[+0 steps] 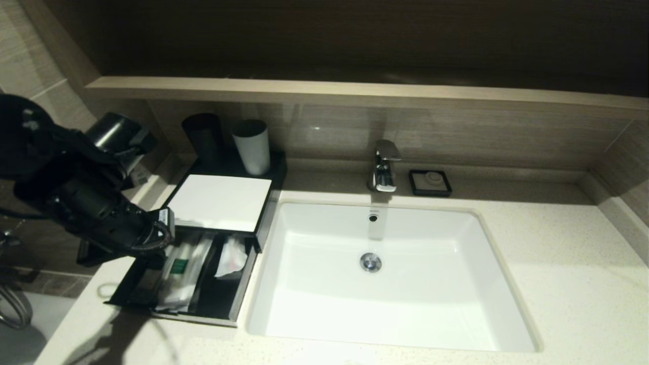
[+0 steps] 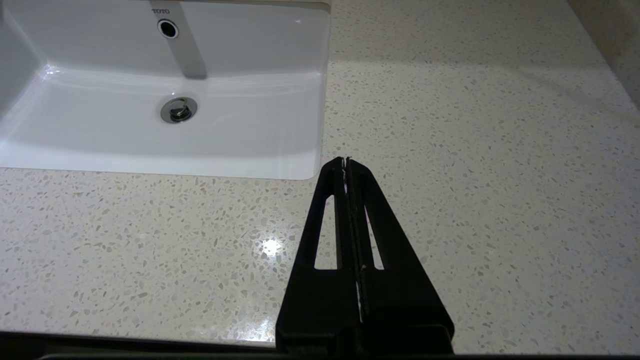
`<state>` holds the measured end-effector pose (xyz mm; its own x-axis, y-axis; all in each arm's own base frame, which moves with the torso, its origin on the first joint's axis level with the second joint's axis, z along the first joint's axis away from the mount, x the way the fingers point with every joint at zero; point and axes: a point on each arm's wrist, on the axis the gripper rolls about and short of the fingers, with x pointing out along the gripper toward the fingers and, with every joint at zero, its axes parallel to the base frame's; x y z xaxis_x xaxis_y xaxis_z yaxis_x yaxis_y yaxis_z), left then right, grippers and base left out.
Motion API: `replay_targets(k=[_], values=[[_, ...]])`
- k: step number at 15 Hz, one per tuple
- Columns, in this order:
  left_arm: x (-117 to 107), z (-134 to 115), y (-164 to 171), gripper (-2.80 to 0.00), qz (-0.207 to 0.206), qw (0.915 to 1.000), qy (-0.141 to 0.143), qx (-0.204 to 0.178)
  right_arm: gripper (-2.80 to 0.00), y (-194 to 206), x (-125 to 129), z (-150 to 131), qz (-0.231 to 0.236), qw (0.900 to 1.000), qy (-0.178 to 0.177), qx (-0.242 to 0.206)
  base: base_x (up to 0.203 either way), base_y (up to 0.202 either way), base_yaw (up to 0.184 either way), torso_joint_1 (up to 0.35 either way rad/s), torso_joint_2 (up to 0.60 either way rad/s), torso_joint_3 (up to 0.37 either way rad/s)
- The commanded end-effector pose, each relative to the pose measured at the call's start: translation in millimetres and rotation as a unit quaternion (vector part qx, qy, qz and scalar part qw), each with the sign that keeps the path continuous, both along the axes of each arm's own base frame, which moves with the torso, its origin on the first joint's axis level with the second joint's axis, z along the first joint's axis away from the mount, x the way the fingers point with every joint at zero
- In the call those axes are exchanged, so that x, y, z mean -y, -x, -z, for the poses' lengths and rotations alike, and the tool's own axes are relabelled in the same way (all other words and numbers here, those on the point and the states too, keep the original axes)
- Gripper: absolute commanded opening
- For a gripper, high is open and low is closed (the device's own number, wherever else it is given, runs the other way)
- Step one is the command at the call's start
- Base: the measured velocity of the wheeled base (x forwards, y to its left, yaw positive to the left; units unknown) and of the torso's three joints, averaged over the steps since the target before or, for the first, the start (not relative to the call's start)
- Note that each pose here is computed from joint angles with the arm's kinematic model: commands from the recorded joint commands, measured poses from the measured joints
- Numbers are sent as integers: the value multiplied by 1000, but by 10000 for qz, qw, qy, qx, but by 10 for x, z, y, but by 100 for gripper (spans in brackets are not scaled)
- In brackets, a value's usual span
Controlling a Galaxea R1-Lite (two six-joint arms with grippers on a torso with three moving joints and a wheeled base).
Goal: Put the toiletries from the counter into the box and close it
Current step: Pick up the bathroom toiletry
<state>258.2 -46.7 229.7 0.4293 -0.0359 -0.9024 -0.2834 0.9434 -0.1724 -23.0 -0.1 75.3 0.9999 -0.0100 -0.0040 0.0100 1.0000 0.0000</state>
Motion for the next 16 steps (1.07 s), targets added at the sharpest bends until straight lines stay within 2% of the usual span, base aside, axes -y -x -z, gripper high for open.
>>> replay_targets(k=[1, 4, 9, 12, 16], values=[[167, -93, 114, -280, 353, 9992, 73, 157, -280, 1, 0, 1, 4, 10000, -5, 5, 0, 0, 0, 0, 0, 0], [460, -149, 208, -280, 937, 9952, 135, 259, -280, 1, 0, 1, 4, 10000, -4, 5, 0, 0, 0, 0, 0, 0], [1022, -118, 240, -280, 1902, 9814, 145, 231, -280, 1, 0, 1, 4, 10000, -4, 5, 0, 0, 0, 0, 0, 0], [1385, -9, 268, -280, 2417, 9703, 69, 13, -280, 1, 0, 1, 4, 10000, 0, 5, 0, 0, 0, 0, 0, 0], [1839, 71, 404, -280, 3077, 9513, -72, -205, -280, 1, 0, 1, 4, 10000, -2, 5, 0, 0, 0, 0, 0, 0]])
